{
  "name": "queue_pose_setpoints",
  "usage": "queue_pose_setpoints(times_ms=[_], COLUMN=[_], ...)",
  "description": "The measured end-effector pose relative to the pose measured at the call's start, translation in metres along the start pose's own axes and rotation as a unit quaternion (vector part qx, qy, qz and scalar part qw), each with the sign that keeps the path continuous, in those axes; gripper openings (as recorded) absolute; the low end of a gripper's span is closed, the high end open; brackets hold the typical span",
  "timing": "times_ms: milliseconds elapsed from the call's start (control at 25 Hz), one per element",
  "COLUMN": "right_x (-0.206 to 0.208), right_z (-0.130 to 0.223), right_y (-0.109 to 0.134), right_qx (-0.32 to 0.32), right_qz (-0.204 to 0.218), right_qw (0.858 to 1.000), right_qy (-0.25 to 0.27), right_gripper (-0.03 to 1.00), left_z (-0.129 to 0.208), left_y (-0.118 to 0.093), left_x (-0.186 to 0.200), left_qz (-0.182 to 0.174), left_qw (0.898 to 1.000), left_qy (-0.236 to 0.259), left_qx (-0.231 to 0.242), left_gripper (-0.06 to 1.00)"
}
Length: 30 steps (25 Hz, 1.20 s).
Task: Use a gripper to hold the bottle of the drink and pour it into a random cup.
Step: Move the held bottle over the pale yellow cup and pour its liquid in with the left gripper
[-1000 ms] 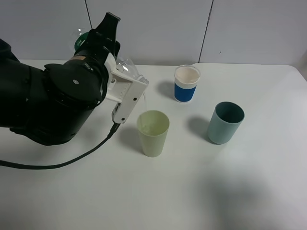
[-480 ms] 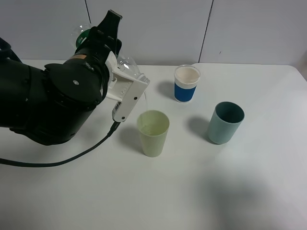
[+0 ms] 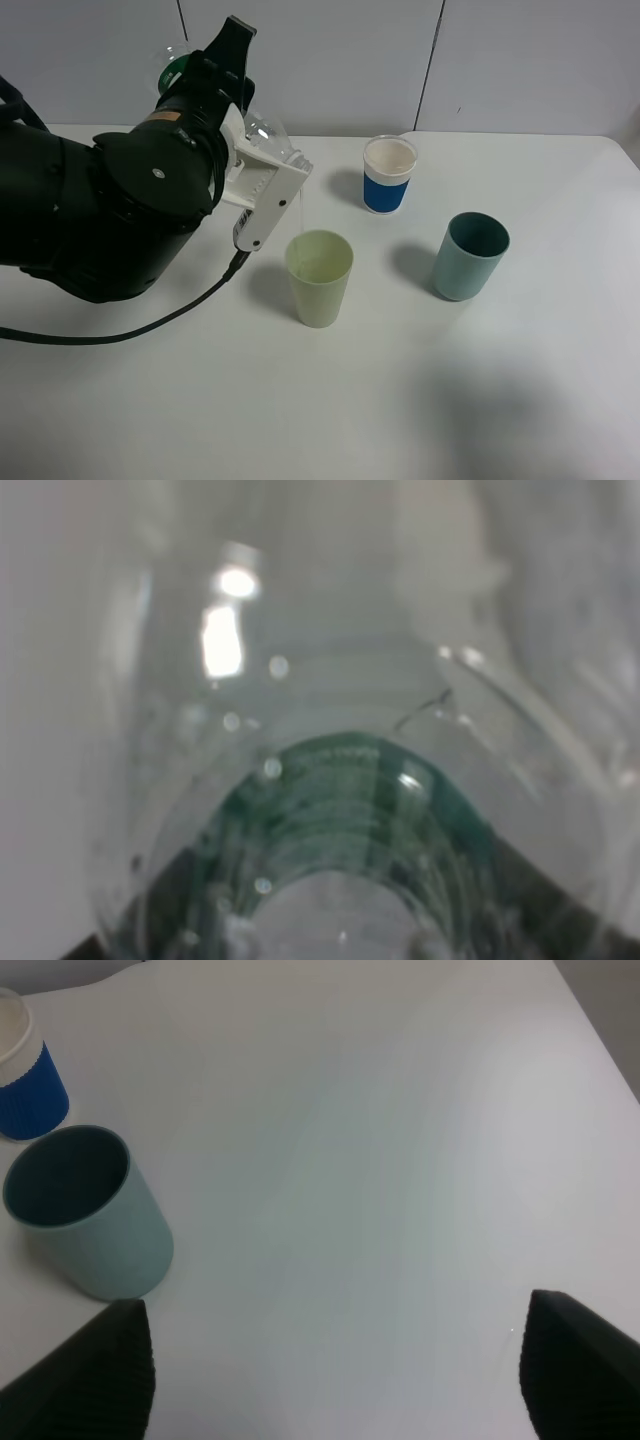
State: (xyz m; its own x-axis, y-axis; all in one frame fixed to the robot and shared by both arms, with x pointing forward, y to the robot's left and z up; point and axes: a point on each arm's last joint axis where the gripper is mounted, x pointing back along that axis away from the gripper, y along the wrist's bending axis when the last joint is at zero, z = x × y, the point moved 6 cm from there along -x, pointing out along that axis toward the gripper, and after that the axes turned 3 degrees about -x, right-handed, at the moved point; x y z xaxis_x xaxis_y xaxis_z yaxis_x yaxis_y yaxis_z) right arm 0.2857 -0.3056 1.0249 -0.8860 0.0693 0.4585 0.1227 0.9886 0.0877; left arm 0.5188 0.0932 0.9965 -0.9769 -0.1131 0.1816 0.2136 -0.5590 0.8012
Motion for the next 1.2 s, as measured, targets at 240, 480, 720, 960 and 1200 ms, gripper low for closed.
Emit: queue_pose_setpoints(times_ms=[240, 480, 720, 960, 1200], right_x=[0.0, 0.0, 0.0, 0.0, 0.0], right_z=[0.0, 0.0, 0.0, 0.0, 0.0], right_y=[0.0, 0.0, 0.0, 0.0, 0.0], right_qx=[0.0, 0.0, 0.0, 0.0, 0.0], right_qz=[0.0, 0.0, 0.0, 0.0, 0.0], right_qw=[1.0, 1.0, 1.0, 1.0, 1.0], right_qy=[0.0, 0.0, 0.0, 0.0, 0.0], right_gripper=[0.74, 0.74, 0.74, 0.74, 0.74], left_z=[0.0, 0.001, -0.003, -0.013, -0.006], left_y=[0.002, 0.002, -0.006, -0.015, -0.004], left_x=[0.0, 0.0, 0.0, 0.002, 0.008], left_qz=[-0.008, -0.008, 0.02, 0.059, 0.055], left_qw=[1.0, 1.0, 0.999, 0.986, 0.957], left_qy=[-0.001, 0.002, -0.011, -0.04, -0.051], left_qx=[-0.004, -0.004, 0.032, 0.152, 0.279], left_gripper=[0.47, 0.47, 0.47, 0.47, 0.47])
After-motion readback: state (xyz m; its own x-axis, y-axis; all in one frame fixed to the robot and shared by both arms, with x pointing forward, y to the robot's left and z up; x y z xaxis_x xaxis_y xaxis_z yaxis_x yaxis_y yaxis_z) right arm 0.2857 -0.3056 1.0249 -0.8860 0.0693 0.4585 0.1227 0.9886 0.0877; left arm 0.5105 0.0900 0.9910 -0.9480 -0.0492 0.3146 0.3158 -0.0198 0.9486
